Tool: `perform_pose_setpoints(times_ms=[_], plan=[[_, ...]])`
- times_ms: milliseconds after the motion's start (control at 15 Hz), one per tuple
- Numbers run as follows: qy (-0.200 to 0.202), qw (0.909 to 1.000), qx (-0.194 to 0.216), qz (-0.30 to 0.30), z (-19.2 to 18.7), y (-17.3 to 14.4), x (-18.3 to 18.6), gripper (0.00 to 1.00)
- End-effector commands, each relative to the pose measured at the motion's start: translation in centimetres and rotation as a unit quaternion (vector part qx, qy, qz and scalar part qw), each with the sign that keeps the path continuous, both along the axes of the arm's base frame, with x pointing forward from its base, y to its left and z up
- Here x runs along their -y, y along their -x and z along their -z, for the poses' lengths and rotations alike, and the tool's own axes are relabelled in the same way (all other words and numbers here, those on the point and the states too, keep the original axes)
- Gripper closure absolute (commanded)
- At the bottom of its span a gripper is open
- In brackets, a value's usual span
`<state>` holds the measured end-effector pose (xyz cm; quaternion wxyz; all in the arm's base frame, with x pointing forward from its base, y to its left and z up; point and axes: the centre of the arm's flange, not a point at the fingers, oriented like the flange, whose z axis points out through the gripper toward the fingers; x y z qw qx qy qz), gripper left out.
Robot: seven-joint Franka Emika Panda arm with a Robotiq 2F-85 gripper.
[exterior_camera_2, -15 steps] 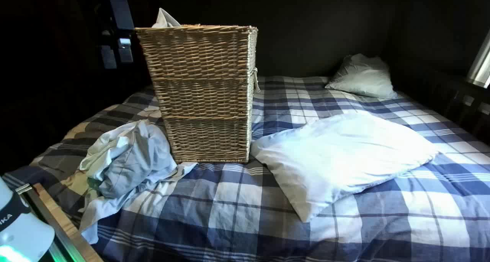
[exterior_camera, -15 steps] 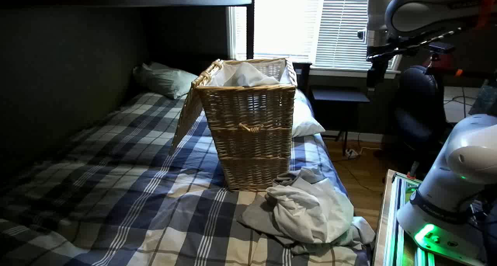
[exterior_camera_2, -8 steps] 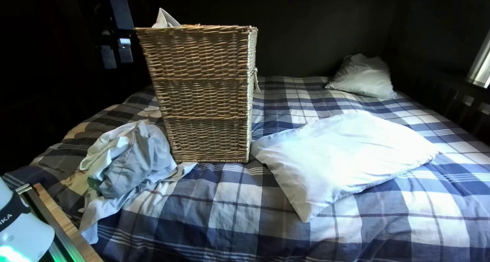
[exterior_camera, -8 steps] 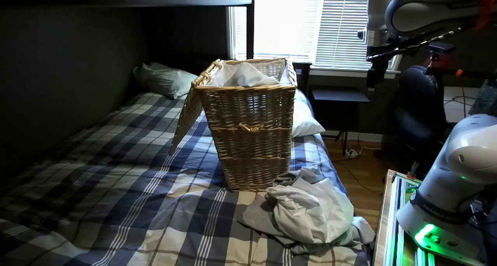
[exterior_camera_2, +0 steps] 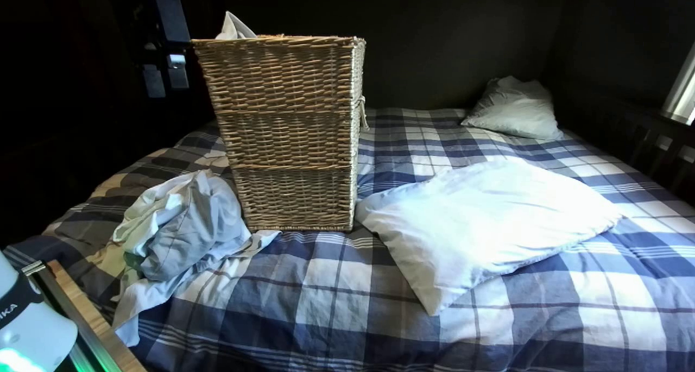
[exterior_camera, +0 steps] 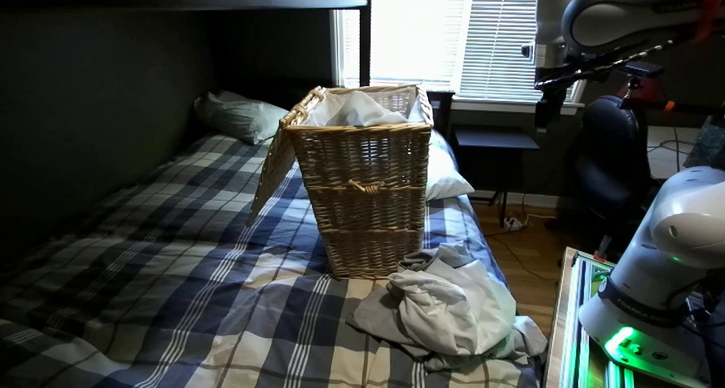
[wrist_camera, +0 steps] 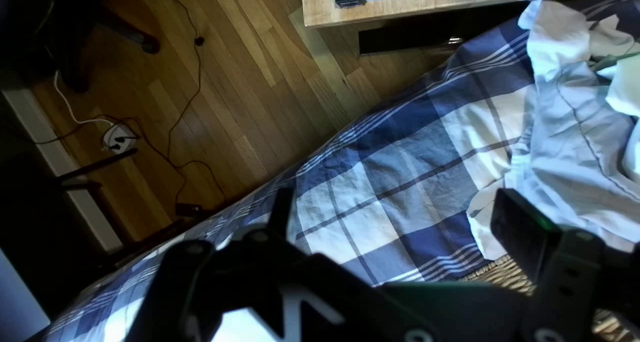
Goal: Move the trousers backwards
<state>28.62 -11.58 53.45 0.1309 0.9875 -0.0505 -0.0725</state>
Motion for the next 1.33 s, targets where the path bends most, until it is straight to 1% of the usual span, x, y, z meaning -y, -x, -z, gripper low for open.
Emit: perform_pose_setpoints(times_ms=[0, 1000, 1133, 1267], plan=[[0.000, 1.0000, 0.000, 0.000, 0.0, 0.0, 0.0, 0.00], [0.000, 1.0000, 0.000, 0.000, 0.0, 0.0, 0.0, 0.00], [-0.011, 0.9997, -0.003, -0.023, 0.3, -0.3, -1.7, 0.00], [-0.033, 0.9987, -0.004, -0.037, 0.7, -0.6, -3.9, 0.00]])
